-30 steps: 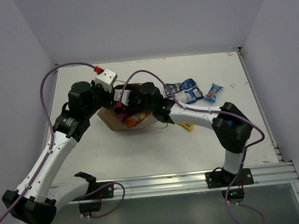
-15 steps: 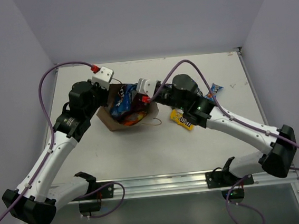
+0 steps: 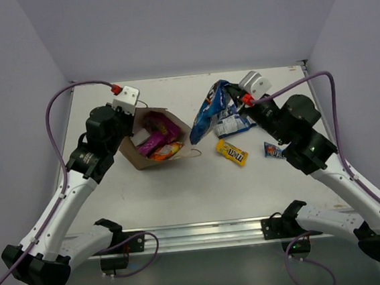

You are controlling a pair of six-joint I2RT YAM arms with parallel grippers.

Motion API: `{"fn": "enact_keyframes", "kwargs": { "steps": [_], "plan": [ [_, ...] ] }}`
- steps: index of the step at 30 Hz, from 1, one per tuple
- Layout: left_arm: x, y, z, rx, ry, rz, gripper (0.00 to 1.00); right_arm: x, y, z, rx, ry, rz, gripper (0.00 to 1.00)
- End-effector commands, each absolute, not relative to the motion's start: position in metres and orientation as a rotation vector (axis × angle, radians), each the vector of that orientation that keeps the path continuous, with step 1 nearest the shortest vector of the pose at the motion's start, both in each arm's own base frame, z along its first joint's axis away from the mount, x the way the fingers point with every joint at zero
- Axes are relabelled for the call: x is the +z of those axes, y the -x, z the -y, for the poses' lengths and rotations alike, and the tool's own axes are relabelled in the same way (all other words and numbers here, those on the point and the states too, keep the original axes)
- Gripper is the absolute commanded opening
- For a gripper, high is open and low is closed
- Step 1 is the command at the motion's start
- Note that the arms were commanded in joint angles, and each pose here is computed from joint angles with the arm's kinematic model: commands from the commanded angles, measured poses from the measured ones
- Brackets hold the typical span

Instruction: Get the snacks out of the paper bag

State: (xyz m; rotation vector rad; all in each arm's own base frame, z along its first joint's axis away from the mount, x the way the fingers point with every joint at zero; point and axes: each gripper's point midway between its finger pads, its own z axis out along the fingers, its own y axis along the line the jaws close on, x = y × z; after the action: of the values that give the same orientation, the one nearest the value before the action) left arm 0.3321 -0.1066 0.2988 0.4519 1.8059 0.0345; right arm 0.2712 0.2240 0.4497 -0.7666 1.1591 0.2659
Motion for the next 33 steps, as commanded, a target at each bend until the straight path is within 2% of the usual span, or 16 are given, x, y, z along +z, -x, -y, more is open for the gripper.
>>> {"fn": "enact_keyframes", "kwargs": {
  "steps": [1, 5, 10, 12, 14, 15, 18, 22, 24, 27, 28, 29, 32, 33],
  "plan": [
    [0.336, -0.328, 0.090, 0.092, -0.364, -1.690, 0.00, 0.425, -0.298, -0.193, 0.218, 0.608, -1.317, 0.00],
    [0.337, -0.320, 0.084, 0.102, -0.357, -1.676, 0.00, 0.408, -0.329, -0.181, 0.203, 0.531, -1.404, 0.00],
    [0.340, -0.311, 0.077, 0.132, -0.368, -1.667, 0.00, 0.390, -0.384, -0.205, 0.218, 0.528, -1.490, 0.00],
    [0.341, -0.308, 0.076, 0.133, -0.379, -1.660, 0.00, 0.403, -0.400, -0.218, 0.238, 0.533, -1.472, 0.00],
    [0.344, -0.305, 0.078, 0.116, -0.390, -1.641, 0.00, 0.376, -0.428, -0.237, 0.256, 0.543, -1.536, 0.00],
    [0.345, -0.305, 0.079, 0.112, -0.400, -1.636, 0.00, 0.387, -0.438, -0.244, 0.270, 0.521, -1.505, 0.00],
    [0.348, -0.302, 0.082, 0.099, -0.431, -1.619, 0.00, 0.352, -0.469, -0.267, 0.312, 0.511, -1.534, 0.00],
    [0.341, -0.297, 0.096, 0.038, -0.520, -1.609, 0.00, 0.284, -0.474, -0.303, 0.395, 0.612, -1.557, 0.01],
    [0.335, -0.295, 0.099, 0.025, -0.542, -1.615, 0.00, 0.237, -0.463, -0.316, 0.403, 0.709, -1.619, 0.07],
    [0.327, -0.294, 0.104, 0.010, -0.574, -1.623, 0.00, 0.200, -0.432, -0.320, 0.446, 0.781, -1.706, 0.25],
    [0.326, -0.294, 0.104, 0.010, -0.581, -1.626, 0.00, 0.200, -0.421, -0.320, 0.478, 0.783, -1.718, 0.32],
    [0.324, -0.295, 0.105, 0.007, -0.586, -1.627, 0.00, 0.197, -0.410, -0.316, 0.492, 0.785, -1.740, 0.47],
    [0.323, -0.295, 0.111, -0.013, -0.616, -1.623, 0.00, 0.219, -0.376, -0.300, 0.540, 0.764, -1.767, 0.65],
    [0.323, -0.296, 0.113, -0.023, -0.625, -1.621, 0.00, 0.252, -0.364, -0.296, 0.561, 0.752, -1.716, 0.67]
  ]
}}
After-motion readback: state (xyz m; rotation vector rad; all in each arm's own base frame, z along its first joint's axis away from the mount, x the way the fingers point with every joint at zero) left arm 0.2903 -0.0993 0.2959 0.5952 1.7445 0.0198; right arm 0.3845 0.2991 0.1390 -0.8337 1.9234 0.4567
